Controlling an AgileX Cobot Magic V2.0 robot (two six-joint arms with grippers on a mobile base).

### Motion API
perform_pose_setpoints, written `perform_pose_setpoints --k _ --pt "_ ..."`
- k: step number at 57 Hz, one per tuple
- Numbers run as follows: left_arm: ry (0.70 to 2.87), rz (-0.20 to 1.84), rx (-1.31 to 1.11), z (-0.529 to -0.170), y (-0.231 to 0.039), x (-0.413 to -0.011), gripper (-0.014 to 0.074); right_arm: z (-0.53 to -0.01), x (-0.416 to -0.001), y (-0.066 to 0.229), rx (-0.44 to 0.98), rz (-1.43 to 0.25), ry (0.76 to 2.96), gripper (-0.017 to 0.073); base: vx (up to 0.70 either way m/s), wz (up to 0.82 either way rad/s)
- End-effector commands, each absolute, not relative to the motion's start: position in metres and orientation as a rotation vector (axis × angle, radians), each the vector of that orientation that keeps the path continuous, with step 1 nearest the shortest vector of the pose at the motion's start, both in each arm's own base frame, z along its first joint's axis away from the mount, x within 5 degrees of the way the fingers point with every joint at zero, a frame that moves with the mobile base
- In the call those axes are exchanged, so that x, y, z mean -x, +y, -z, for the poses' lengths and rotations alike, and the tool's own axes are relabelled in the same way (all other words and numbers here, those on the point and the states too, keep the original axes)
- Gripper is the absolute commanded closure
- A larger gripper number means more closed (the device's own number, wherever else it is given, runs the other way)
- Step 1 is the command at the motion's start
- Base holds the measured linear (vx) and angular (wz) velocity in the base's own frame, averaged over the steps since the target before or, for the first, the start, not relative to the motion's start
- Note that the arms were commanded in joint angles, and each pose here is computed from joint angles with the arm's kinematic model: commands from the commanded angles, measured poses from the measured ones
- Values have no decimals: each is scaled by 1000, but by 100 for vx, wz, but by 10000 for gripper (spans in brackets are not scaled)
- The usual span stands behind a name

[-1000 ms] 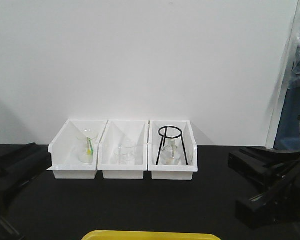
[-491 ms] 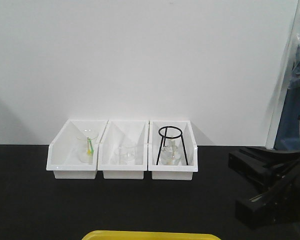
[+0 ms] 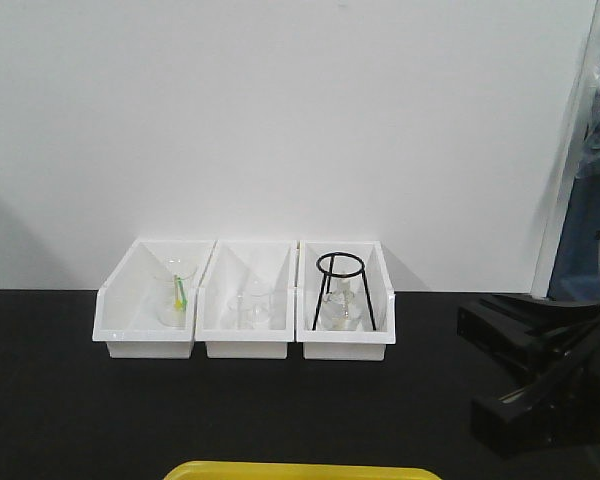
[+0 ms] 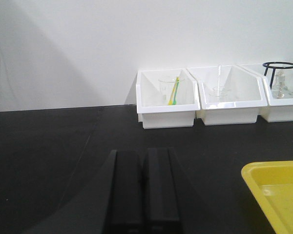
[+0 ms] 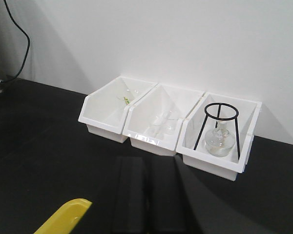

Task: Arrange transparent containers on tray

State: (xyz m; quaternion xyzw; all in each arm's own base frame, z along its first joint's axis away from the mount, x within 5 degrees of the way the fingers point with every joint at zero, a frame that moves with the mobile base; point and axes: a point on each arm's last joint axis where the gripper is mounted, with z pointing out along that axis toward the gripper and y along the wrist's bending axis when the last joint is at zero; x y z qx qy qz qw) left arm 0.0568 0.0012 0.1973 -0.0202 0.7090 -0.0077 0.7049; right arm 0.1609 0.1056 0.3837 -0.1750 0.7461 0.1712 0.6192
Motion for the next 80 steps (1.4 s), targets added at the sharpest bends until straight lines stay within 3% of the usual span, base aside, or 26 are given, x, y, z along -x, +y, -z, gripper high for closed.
perform_pose_setpoints --k 1,46,54,62,73,80 --pt "1515 48 37 -194 0 -58 600 -402 -157 105 423 -416 1610 424 0 0" --pt "1515 58 20 -194 -1 -58 600 -401 -157 105 423 -415 1611 424 0 0" --pt "1515 58 20 -194 -1 -58 600 -399 -157 104 438 -379 1626 463 0 0" --pt "1515 58 20 -194 -1 -58 600 -393 -146 82 452 -226 1707 575 0 0" --pt "1515 58 20 -194 -1 -58 600 -363 -118 37 255 -191 1688 572 0 0" --pt "1515 58 20 -194 -1 -58 600 -329 -98 16 214 -42 1594 572 0 0"
